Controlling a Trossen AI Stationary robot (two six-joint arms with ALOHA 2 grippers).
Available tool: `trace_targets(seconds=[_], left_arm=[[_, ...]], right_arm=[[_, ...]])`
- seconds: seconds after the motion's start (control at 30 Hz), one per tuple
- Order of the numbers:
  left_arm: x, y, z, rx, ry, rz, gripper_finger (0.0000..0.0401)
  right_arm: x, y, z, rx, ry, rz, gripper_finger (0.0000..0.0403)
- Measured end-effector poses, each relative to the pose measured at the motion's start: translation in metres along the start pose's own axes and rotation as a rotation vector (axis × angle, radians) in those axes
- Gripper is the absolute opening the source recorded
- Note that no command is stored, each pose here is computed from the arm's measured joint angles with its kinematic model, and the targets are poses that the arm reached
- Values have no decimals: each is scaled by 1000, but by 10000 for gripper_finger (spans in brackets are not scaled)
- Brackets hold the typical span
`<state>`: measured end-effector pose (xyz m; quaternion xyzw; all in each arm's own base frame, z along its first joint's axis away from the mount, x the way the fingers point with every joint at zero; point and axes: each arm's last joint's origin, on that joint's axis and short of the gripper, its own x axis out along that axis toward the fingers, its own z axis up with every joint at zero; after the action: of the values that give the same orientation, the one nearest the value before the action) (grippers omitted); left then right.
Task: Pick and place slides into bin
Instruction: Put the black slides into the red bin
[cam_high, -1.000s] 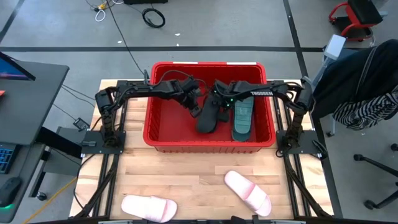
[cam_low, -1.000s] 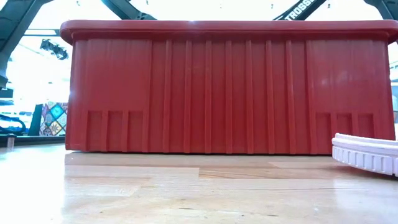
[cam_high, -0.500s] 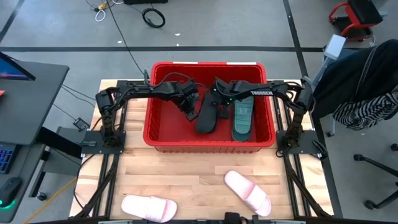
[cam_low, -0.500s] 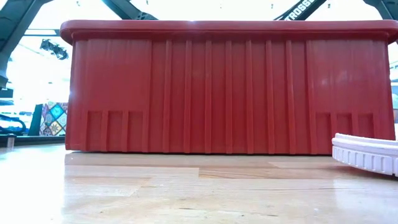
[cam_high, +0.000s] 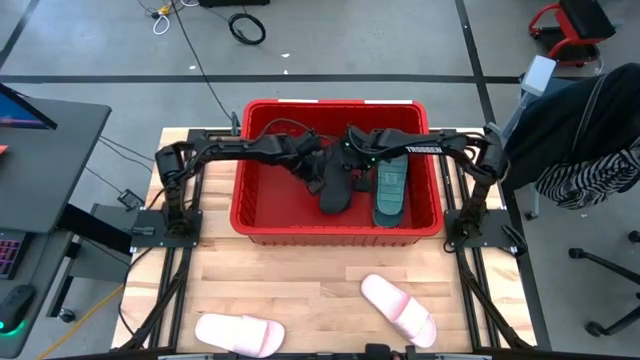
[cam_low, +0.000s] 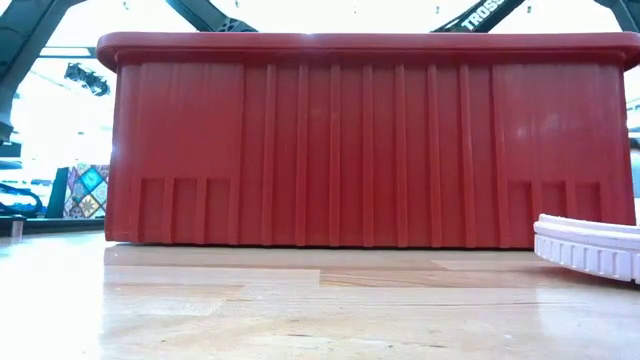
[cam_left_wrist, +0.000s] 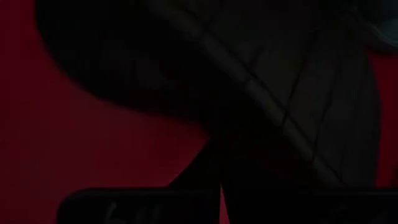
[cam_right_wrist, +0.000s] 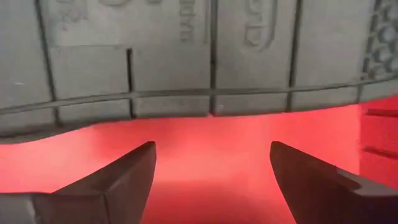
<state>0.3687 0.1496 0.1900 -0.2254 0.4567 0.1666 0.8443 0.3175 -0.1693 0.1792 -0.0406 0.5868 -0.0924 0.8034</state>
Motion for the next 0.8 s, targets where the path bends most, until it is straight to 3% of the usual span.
trace_targets(seconds=[0.2,0.4,0.57,0.8], left_arm=[[-14,7,0,-39,22,18,20],[-22,8,2,-39,-19,95,13],[-9,14,2,-48,-22,154,5],[7,23,12,-62,-127,165,18]], right_arm=[[-22,-1,0,3,-45,-20,322],[-22,-12,-3,-23,-48,-47,322],[-23,-21,-1,-115,-65,-131,322],[-24,-24,5,-124,-140,-144,322]])
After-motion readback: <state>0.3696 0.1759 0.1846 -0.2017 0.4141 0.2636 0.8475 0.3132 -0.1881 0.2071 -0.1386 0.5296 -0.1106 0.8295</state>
